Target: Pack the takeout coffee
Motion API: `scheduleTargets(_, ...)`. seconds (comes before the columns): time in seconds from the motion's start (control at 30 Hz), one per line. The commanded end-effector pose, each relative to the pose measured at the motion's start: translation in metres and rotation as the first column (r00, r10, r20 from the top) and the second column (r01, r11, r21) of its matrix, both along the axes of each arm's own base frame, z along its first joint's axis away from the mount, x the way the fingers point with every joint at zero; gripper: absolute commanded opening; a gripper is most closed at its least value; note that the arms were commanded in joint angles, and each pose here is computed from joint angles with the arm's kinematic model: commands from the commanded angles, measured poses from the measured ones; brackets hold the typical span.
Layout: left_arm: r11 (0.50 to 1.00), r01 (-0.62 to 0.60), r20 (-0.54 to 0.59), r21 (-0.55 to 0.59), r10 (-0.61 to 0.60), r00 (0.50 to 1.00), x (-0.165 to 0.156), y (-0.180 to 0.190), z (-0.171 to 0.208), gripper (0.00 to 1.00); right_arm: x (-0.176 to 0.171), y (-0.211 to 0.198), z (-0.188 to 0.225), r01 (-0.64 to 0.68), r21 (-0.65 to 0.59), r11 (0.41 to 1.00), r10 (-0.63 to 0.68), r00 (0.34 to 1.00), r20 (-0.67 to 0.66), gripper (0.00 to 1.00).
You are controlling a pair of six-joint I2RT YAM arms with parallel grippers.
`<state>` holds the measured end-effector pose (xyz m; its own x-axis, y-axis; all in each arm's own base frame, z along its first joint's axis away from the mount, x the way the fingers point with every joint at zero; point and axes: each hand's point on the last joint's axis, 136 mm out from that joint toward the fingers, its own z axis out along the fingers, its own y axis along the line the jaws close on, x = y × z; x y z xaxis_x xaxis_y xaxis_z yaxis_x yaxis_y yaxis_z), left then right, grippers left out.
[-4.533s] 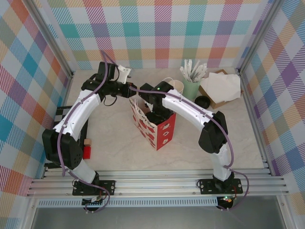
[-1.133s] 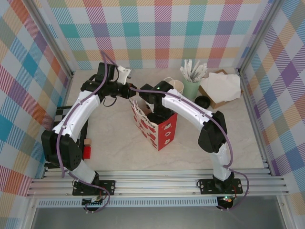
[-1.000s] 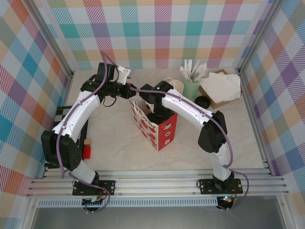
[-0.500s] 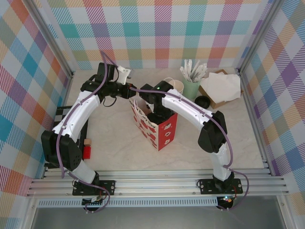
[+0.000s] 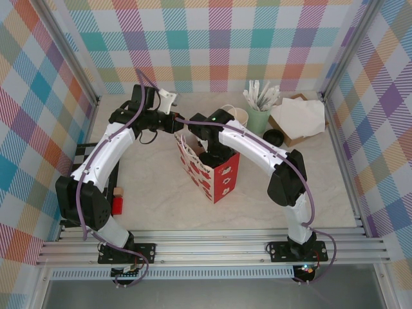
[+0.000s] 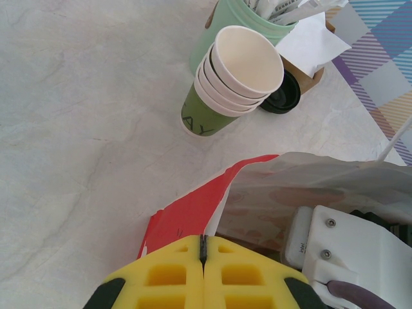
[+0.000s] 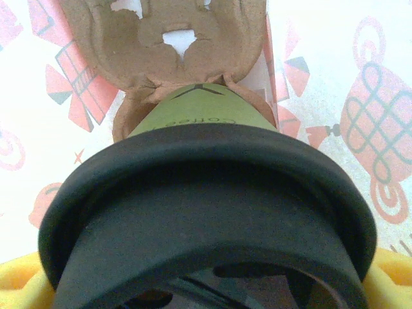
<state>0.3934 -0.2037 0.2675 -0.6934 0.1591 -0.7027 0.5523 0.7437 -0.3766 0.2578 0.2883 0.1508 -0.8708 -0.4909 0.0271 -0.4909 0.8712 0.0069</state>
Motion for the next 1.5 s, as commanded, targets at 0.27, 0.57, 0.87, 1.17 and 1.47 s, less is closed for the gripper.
scheduleTargets(0.27,1.0,0.022,0.065,-0.003,-0.022,0.998,-0.001,0.001,0.01,0.0,-0.005,-0.012,0.004,0.026,-0.038,0.999,-0.026,1.0,-0.014,0.61)
scheduleTargets(0.57,0.997,0.08,0.115,0.012,-0.081,0.99,-0.009,-0.004,0.019,0.0,-0.007,-0.009,0.018,0.034,-0.031,0.999,-0.034,0.999,-0.029,0.61)
scheduleTargets(0.87,0.997,0.081,0.175,-0.019,-0.077,0.982,-0.008,-0.007,0.035,0.0,-0.018,-0.012,0.012,0.047,-0.071,0.996,-0.055,0.993,-0.107,0.61)
scheduleTargets(1.17,0.984,0.168,0.238,-0.054,-0.15,0.96,-0.024,-0.029,0.046,0.0,-0.006,0.007,0.008,0.059,-0.026,0.998,-0.061,0.993,-0.103,0.61)
scheduleTargets(1.47,0.99,0.14,0.246,0.009,-0.138,0.959,-0.015,-0.025,0.037,0.0,-0.009,0.004,0.018,0.051,-0.028,0.998,-0.054,0.993,-0.105,0.61)
